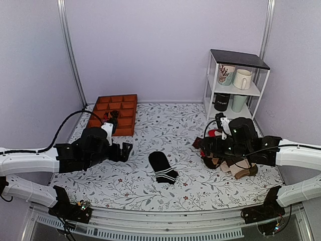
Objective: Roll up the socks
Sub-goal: Roll the sock at the center of the board.
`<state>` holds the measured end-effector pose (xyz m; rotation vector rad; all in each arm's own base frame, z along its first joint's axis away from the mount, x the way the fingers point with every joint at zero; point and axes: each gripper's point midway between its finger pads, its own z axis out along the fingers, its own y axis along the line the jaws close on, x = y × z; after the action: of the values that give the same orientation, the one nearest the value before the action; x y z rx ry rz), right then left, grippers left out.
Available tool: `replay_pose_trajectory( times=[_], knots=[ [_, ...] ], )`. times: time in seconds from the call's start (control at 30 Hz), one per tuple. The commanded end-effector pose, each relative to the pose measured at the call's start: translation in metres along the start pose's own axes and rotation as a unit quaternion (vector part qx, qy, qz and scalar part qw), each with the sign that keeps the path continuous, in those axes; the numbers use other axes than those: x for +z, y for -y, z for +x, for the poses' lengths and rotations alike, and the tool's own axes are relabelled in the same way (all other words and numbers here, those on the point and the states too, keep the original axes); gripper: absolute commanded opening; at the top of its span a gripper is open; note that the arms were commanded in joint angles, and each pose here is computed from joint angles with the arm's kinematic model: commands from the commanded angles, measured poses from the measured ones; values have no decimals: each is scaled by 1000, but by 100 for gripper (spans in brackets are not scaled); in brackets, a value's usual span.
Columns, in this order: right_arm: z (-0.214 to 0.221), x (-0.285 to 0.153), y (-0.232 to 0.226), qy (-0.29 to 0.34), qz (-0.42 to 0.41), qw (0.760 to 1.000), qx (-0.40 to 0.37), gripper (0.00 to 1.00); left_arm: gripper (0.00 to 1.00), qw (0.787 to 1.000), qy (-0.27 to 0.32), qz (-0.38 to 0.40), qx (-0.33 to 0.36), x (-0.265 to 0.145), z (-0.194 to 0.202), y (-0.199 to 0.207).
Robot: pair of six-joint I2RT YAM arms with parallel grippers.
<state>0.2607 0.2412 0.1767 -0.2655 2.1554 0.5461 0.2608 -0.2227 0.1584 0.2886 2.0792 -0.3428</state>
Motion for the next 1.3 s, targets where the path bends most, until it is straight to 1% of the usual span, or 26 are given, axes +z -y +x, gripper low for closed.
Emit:
replay_pose_trajectory(
  times=[0.0,0.1,0.27,0.33,0.43,0.5,0.53,0.67,0.83,0.93,1.03,1.23,1.27],
  knots=[
    [-1,-5,-1,8,-8,1000,-20,100,100,999,28,-36,-11,-5,-7,-10],
    [10,-6,-6,-8,-32,998,-50,100,99,999,35,-31,1,-8,-8,-5],
    [12,-10,-12,14,-65,995,-75,100,99,999,36,8,9,-14,-10,11],
    [15,-14,-22,22,-98,991,-87,100,99,998,46,36,15,-17,-10,19],
    [25,-13,-35,29,-150,983,-106,100,100,991,75,103,28,-24,-9,37],
    [39,-11,-47,32,-198,973,-117,99,99,987,87,132,27,-28,-9,45],
    [42,-12,-55,45,-229,964,-126,98,100,986,86,140,29,-28,-8,48],
    [65,-16,-72,76,-312,933,-164,93,99,984,65,159,46,-21,7,58],
    [92,-1,-91,54,-360,906,-217,85,99,980,49,178,72,-13,24,74],
    [109,9,-108,44,-375,887,-266,85,99,974,59,198,98,-16,27,86],
    [125,20,-122,37,-381,870,-311,84,100,971,70,202,107,-17,29,91],
    [140,41,-128,15,-383,855,-350,84,98,975,40,189,114,-3,49,88],
    [144,45,-129,4,-387,851,-355,82,97,974,36,190,115,-2,52,89]
  ],
)
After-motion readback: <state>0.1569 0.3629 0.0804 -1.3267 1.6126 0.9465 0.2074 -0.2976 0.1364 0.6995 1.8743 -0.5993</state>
